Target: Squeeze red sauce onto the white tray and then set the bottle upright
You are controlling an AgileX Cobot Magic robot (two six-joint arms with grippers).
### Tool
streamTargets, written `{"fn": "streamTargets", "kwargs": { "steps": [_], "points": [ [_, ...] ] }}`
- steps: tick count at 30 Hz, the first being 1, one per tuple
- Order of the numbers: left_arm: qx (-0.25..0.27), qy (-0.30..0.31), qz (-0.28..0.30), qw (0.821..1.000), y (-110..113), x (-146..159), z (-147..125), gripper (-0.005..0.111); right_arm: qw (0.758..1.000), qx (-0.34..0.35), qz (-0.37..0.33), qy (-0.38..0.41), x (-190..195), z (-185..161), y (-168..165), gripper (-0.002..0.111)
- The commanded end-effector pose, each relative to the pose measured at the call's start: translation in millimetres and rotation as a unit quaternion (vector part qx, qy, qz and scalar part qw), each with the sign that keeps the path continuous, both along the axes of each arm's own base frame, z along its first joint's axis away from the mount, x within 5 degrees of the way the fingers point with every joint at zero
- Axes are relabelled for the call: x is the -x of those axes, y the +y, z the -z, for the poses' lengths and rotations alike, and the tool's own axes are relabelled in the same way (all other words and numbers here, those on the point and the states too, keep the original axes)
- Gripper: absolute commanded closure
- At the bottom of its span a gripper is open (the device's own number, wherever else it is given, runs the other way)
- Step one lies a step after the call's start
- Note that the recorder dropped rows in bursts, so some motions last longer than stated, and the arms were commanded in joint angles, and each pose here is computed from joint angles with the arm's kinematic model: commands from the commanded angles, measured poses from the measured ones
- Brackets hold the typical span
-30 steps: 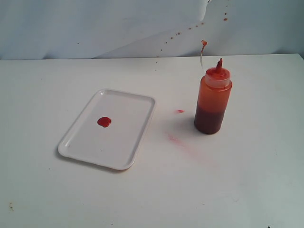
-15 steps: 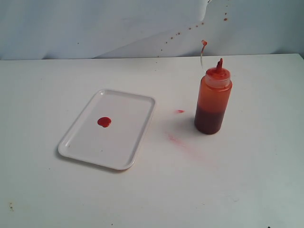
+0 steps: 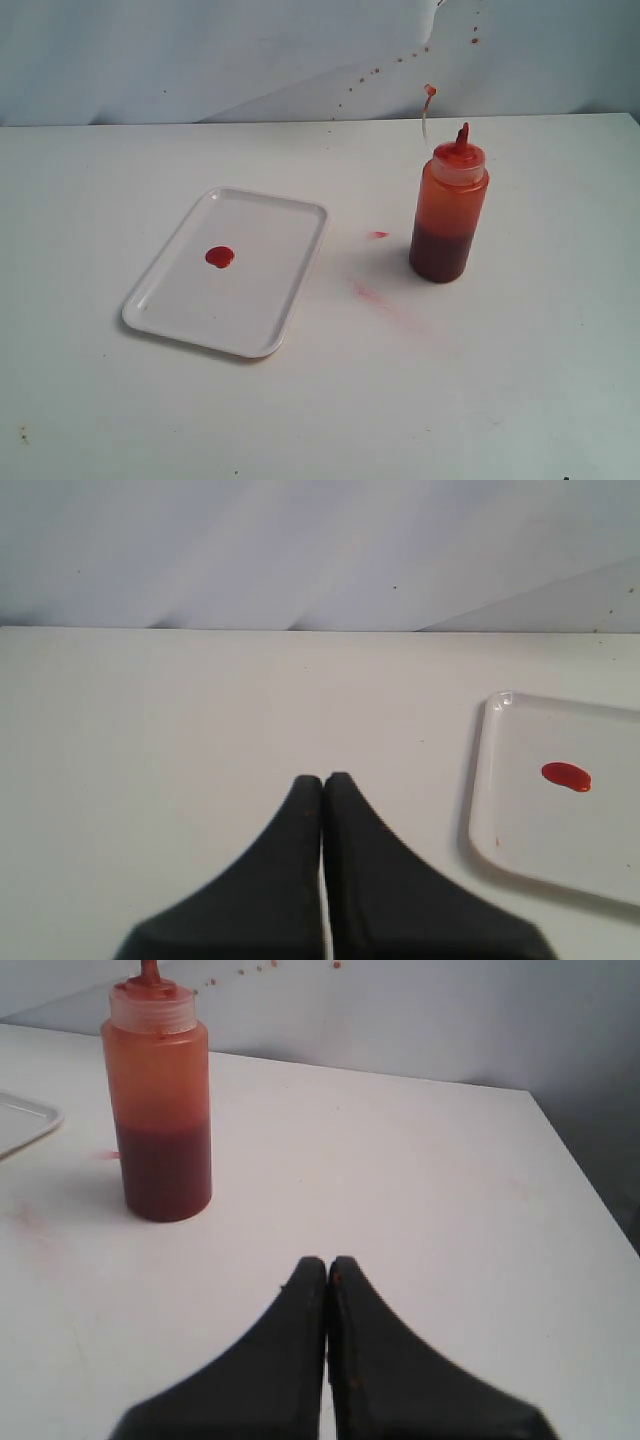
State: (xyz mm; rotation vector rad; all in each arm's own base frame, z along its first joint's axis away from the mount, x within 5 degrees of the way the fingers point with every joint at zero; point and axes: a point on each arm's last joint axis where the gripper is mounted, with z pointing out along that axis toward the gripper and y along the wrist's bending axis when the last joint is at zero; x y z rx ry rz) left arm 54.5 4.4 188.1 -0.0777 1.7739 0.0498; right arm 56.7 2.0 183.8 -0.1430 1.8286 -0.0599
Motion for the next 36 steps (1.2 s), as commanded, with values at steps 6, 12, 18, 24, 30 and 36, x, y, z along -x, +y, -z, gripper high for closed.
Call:
{"fn": "streamTargets", "kwargs": {
  "steps": [6,12,18,24,30,36],
  "points": [
    [0.005,-0.004,-0.002,1.000,0.0,0.0,0.7,0.106,1.000,-0.004,-0.002,0.000,0.3,0.9,0.4,0.108],
    [0.005,-0.004,-0.002,1.000,0.0,0.0,0.7,0.106,1.000,-0.004,-0.002,0.000,0.3,0.9,0.4,0.108],
    [0.005,-0.004,-0.002,1.000,0.0,0.0,0.7,0.106,1.000,-0.007,-0.002,0.000,0.3,0.9,0.5,0.108],
    [0.005,-0.004,-0.002,1.000,0.0,0.0,0.7,0.106,1.000,-0.007,-0.027,0.000,0.5,0.9,3.4,0.108],
    [0.005,-0.004,-0.002,1.000,0.0,0.0,0.7,0.106,1.000,-0.007,-0.017,-0.004,3.3,1.3,2.1,0.108],
    [0.005,-0.004,-0.002,1.000,0.0,0.0,0.7,0.106,1.000,-0.007,-0.016,-0.004,3.4,1.5,2.0,0.108]
  ]
}}
